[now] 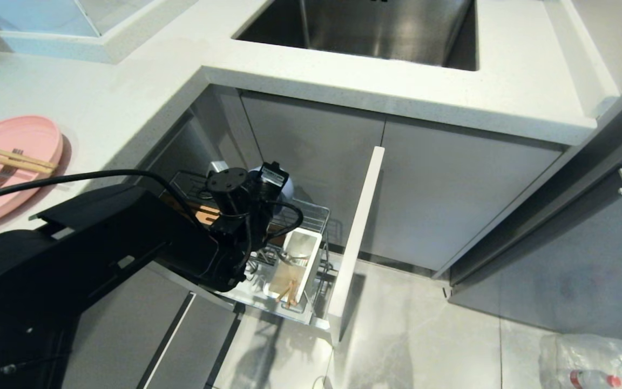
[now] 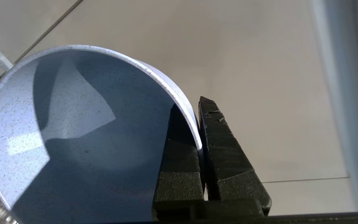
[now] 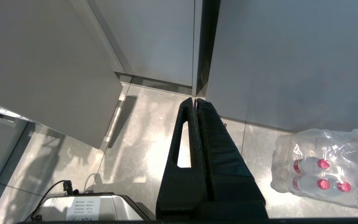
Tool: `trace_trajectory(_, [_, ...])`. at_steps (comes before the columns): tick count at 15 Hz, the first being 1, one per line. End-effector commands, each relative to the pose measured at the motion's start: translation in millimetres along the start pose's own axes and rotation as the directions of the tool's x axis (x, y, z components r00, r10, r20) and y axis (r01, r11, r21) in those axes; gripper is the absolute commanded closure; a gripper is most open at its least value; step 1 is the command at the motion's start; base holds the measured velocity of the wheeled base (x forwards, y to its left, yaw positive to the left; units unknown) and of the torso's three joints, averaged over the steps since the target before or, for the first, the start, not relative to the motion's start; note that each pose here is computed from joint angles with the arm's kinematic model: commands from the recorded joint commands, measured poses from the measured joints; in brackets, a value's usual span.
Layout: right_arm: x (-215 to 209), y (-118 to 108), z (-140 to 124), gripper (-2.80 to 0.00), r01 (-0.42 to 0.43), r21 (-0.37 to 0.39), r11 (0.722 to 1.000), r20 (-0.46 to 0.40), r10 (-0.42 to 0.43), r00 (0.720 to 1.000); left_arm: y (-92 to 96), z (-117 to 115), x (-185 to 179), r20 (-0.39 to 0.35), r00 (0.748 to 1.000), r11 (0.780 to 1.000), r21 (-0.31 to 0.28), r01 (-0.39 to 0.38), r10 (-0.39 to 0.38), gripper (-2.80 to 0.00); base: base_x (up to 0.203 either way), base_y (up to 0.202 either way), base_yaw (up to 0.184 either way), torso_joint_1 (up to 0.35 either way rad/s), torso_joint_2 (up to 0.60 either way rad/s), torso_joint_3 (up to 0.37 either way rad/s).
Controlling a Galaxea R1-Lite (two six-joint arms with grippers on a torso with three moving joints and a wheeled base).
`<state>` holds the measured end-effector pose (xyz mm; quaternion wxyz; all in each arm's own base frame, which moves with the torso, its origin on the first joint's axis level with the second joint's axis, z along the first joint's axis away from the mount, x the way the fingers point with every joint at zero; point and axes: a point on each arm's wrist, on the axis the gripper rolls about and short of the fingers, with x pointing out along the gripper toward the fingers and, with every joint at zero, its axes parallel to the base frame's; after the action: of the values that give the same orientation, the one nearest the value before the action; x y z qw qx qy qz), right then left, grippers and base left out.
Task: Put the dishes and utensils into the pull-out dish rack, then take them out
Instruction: Pick up the bowl and place it in the cupboard
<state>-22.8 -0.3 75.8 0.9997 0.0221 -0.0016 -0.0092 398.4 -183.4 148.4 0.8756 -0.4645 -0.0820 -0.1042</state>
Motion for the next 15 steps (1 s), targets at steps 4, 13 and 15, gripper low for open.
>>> trace_trajectory(4, [0,0,0,0.00,0.000,0.000,1.000,0.000,0.000,1.000,6.8,-5,1,0.022,0.999,0.999,-0.040,0.024,-0.024,0.00,0.000,0.000,0.000,0.000,0.00,0.000])
trace_trajectory(13, [0,0,0,0.00,0.000,0.000,1.000,-0.001,0.000,1.000,21.8,-10,3,0.042,0.998,0.987,-0.147,0.061,-0.055,0.00,0.000,0.000,0.000,0.000,0.00,0.000])
trace_trajectory(15, [0,0,0,0.00,0.001,0.000,1.000,-0.001,-0.001,1.000,24.3,-9,4,0.043,0.996,0.984,-0.160,0.080,-0.074,0.00,0.000,0.000,0.000,0.000,0.00,0.000])
